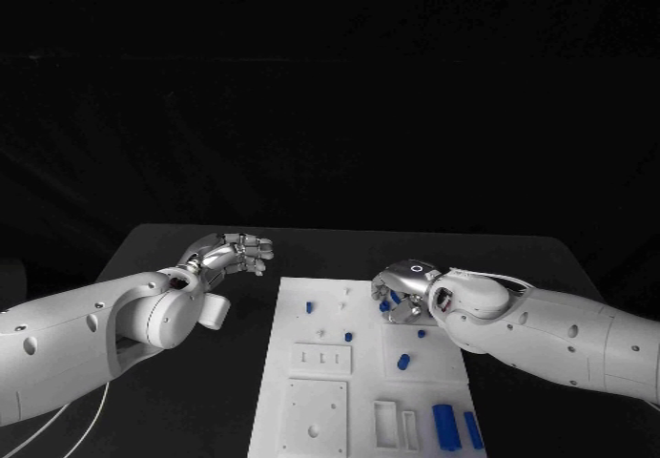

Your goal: Assemble the parts on the task board

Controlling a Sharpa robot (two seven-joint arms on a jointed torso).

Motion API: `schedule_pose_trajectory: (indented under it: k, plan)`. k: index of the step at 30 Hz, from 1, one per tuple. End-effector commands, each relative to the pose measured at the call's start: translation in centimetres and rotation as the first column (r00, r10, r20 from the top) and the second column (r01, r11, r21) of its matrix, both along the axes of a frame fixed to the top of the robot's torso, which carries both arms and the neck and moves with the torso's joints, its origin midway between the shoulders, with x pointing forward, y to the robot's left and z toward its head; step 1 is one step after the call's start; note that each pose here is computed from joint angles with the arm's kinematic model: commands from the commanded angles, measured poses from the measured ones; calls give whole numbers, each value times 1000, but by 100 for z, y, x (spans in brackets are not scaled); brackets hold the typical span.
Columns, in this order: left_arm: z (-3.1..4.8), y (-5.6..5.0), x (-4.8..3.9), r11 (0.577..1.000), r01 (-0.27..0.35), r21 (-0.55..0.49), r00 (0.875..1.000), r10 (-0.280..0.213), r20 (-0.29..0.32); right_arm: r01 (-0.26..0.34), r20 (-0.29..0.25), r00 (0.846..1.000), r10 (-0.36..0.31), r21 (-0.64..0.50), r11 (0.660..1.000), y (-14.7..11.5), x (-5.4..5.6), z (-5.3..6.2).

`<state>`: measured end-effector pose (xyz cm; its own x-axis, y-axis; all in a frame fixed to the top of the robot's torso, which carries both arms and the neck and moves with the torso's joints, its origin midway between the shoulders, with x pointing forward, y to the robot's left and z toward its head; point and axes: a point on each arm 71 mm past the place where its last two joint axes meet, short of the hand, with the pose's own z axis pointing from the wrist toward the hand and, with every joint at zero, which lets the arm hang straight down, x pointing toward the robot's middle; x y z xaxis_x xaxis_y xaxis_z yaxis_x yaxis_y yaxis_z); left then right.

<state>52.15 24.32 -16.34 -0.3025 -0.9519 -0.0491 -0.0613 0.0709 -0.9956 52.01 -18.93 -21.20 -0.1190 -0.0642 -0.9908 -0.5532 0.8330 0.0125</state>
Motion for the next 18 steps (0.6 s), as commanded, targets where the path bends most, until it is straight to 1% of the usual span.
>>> schedule_pose_trajectory:
  k: [1, 8, 18]
  plan:
    - [13, -20, -2, 1000, 18, -3, 1000, -18, 7, 14, -30, 999, -15, -44, 999, -49, -23, -87]
    - [11, -14, 4, 1000, 16, -2, 1000, -16, 7, 8, -29, 1000, -10, -40, 999, -53, -51, -77]
    - [8, -9, 11, 1000, 15, -1, 1000, -15, 6, 4, -6, 1000, -4, -25, 1000, -43, -57, -55]
